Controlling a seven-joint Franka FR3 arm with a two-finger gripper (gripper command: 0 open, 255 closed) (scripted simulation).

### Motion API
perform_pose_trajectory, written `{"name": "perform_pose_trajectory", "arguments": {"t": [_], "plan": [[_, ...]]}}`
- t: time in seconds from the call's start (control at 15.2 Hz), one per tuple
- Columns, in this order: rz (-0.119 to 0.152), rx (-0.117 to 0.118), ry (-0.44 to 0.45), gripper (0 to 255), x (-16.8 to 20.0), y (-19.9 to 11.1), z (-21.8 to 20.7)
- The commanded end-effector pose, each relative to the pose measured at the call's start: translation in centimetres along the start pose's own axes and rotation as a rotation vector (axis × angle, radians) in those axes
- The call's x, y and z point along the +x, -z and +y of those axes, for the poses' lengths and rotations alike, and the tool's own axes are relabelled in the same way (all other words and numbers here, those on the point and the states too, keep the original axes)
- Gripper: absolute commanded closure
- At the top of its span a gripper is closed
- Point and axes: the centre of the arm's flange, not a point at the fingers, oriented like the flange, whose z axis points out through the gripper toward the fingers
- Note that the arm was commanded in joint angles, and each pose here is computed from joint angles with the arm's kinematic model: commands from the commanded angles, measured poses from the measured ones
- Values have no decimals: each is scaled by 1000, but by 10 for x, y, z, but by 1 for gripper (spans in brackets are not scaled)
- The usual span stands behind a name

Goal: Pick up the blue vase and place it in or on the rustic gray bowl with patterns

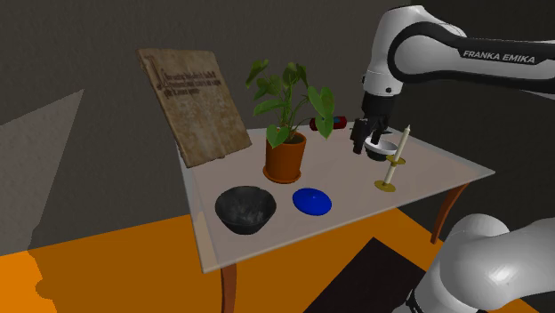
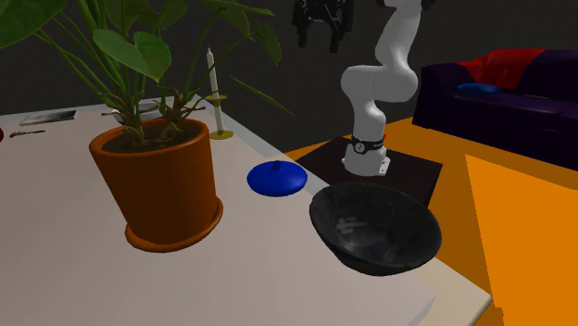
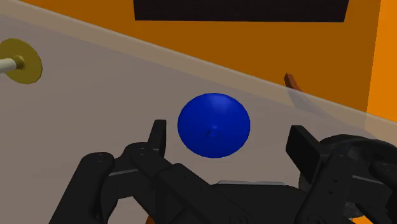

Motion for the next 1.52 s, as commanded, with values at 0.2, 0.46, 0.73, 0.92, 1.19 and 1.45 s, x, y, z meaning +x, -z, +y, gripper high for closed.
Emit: {"name": "perform_pose_trajectory", "arguments": {"t": [0.2,0.46,0.73,0.92,1.19,1.45], "plan": [[12,6,-31,0,18,-34,-5],[27,15,-73,0,42,-79,-11],[43,23,-115,0,67,-124,-16],[54,29,-146,0,87,-157,-20],[70,38,-187,0,113,-200,-24],[70,38,-188,0,115,-217,-25]]}}
